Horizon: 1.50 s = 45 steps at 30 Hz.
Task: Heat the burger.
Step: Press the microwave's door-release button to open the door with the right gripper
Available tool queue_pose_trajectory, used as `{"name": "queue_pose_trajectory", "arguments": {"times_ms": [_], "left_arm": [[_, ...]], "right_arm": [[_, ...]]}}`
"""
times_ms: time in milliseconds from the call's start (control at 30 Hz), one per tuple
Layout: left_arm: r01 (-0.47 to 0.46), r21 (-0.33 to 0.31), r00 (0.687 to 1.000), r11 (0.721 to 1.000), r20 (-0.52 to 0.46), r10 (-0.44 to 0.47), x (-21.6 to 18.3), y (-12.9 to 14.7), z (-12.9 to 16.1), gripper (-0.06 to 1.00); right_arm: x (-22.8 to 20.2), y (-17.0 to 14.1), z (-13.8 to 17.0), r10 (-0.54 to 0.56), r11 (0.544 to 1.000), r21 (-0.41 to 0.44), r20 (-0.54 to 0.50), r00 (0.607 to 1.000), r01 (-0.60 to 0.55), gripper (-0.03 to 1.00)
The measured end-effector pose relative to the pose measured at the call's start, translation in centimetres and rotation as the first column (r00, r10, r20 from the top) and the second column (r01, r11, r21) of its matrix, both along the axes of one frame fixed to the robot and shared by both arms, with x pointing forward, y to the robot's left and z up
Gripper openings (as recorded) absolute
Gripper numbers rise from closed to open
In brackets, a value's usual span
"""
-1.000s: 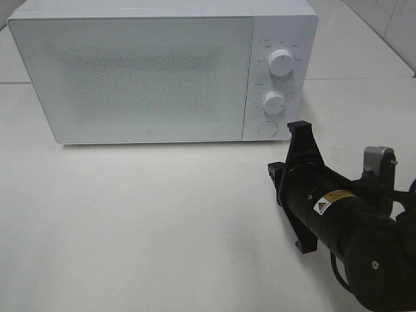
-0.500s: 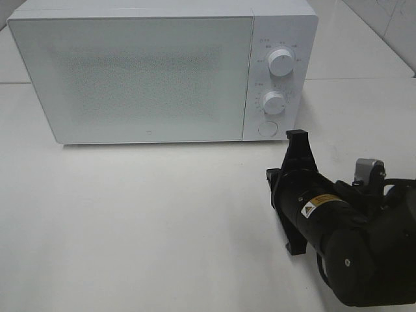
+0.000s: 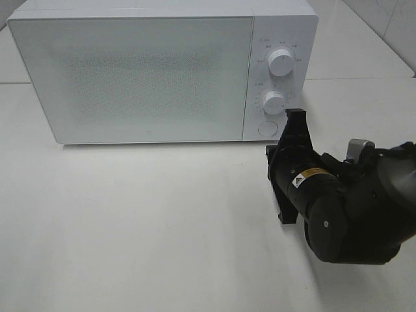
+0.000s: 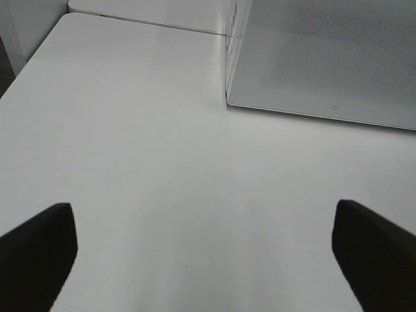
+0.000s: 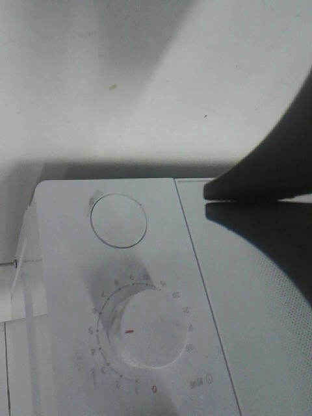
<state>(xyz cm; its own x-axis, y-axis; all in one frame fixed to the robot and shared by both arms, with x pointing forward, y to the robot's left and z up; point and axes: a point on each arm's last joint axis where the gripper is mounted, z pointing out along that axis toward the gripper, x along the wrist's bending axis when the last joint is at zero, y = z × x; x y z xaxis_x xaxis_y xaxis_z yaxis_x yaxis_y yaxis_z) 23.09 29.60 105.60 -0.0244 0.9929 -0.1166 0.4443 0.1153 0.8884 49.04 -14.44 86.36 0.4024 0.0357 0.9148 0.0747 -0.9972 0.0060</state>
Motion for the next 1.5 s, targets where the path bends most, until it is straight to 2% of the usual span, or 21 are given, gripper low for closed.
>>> {"name": "queue_pose_trajectory", "arguments": {"times_ms": [867,1500], "left_arm": [[0.0,0.0,1.0,1.0,0.0,0.0,0.0,0.0,0.0,0.99],[0.0,0.0,1.0,1.0,0.0,0.0,0.0,0.0,0.0,0.99]], "right_arm": [[3.8,1.9,-1.0,-0.081,0.997,-0.001,0.032,0.996,0.081,0.02],[5.6,1.3,-1.5,-0.118,0.992,-0.046,0.026,0.993,0.119,0.02]]}}
